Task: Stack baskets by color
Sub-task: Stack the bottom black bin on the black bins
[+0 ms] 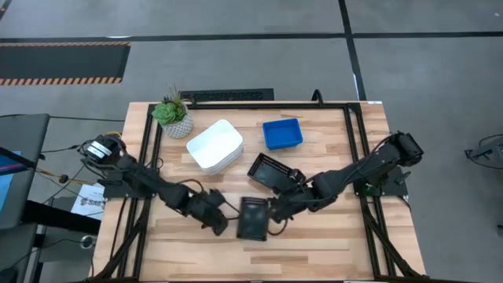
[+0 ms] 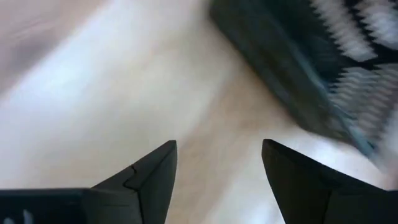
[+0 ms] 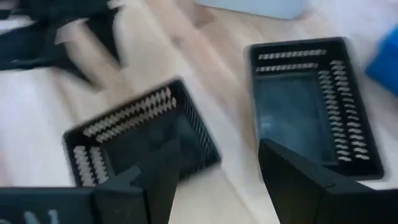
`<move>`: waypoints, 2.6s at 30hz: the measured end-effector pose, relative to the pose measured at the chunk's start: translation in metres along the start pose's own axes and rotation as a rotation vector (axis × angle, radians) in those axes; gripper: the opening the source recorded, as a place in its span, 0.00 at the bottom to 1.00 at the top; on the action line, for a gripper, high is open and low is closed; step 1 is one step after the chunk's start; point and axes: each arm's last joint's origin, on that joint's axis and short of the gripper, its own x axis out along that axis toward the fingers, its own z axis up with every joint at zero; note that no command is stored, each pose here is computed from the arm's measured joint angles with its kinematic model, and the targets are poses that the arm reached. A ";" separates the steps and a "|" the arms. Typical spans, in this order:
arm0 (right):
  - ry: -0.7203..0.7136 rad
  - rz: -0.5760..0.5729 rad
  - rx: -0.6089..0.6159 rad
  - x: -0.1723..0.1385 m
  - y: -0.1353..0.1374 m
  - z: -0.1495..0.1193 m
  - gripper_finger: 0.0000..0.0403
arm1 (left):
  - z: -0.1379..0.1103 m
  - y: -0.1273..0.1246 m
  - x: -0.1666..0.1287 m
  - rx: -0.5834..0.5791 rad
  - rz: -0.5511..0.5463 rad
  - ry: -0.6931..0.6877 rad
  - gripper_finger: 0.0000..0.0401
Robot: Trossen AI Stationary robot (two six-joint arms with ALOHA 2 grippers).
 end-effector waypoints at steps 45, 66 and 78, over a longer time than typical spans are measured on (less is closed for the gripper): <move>0.261 -0.115 0.310 0.084 0.032 -0.067 0.06 | 0.030 0.006 -0.011 0.207 -0.032 -0.074 0.56; 0.275 -0.144 -0.109 0.028 0.014 0.012 0.01 | 0.027 0.008 -0.025 0.199 -0.061 0.018 0.56; 0.045 -0.084 -0.197 -0.043 -0.074 0.088 0.01 | 0.036 0.013 -0.127 0.203 -0.169 -0.333 0.56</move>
